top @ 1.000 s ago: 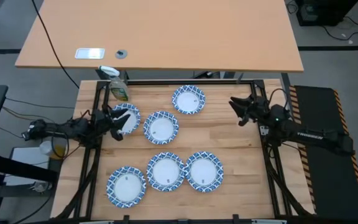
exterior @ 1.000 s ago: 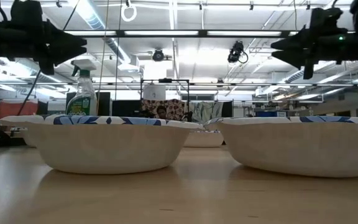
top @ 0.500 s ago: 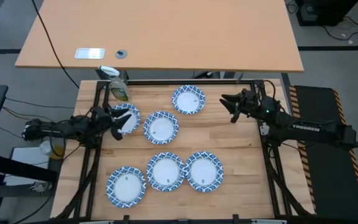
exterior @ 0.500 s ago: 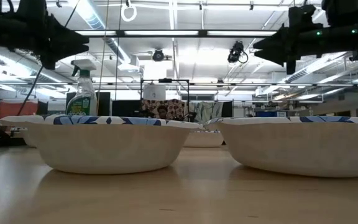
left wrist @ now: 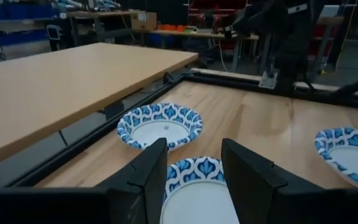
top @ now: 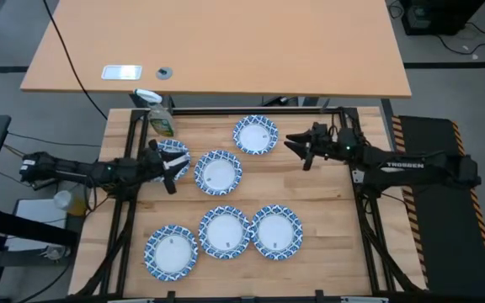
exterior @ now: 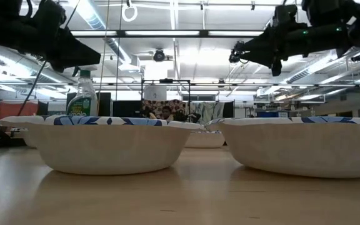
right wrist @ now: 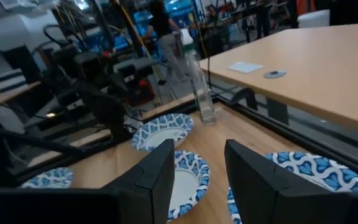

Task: Nest bowls inside each other
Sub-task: Stack the white bowl on top of the white bowl

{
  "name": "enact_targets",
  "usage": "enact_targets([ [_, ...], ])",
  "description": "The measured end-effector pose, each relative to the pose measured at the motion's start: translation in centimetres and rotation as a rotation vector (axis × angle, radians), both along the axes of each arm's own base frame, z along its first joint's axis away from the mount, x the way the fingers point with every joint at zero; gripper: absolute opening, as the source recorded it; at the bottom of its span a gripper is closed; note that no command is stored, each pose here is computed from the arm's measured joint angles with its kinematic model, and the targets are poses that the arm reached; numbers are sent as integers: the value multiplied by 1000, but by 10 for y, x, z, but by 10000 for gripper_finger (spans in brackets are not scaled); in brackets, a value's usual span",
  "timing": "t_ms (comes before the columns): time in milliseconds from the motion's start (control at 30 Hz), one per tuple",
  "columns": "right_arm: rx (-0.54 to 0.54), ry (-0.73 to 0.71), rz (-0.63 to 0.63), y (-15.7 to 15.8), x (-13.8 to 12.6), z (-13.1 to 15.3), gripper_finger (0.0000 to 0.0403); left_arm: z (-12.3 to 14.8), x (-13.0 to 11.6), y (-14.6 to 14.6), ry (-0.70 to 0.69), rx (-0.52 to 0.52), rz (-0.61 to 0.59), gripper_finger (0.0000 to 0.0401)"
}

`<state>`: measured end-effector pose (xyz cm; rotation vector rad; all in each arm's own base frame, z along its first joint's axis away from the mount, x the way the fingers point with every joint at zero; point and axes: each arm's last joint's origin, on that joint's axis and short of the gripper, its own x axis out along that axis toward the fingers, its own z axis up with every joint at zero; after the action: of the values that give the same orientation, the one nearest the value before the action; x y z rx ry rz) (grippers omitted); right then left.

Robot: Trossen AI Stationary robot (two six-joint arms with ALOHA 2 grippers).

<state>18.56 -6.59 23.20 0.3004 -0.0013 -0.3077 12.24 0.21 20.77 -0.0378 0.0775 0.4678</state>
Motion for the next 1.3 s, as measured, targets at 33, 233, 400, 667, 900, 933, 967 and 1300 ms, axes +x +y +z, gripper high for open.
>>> enact_targets([
  [33, -8, 10, -5, 1, 3, 0, 150, 0, 0, 0, 0, 8, -3, 155],
  [233, -71, 51, -6, 7, 23, 6, 150, 4, 0, -7, -21, 32, -60, 155],
  [400, -129, 91, 4, 13, 36, 7, 150, 4, 0, -14, -35, 15, -113, 155],
  [667, -142, 120, 32, 16, 48, 11, 150, 7, 1, -16, -37, 3, -100, 155],
  [900, -144, 160, 58, 21, 56, 18, 150, 29, 14, -20, 22, 19, -104, 155],
  [933, -146, 167, 62, 21, 56, 19, 150, 32, 16, -21, 36, 21, -106, 155],
  [967, -153, 165, 67, 22, 57, 20, 150, 37, 18, -22, 43, 23, -108, 155],
  [1300, -176, 140, 101, 31, 60, 28, 150, 70, 31, -33, 86, 46, -165, 155],
])
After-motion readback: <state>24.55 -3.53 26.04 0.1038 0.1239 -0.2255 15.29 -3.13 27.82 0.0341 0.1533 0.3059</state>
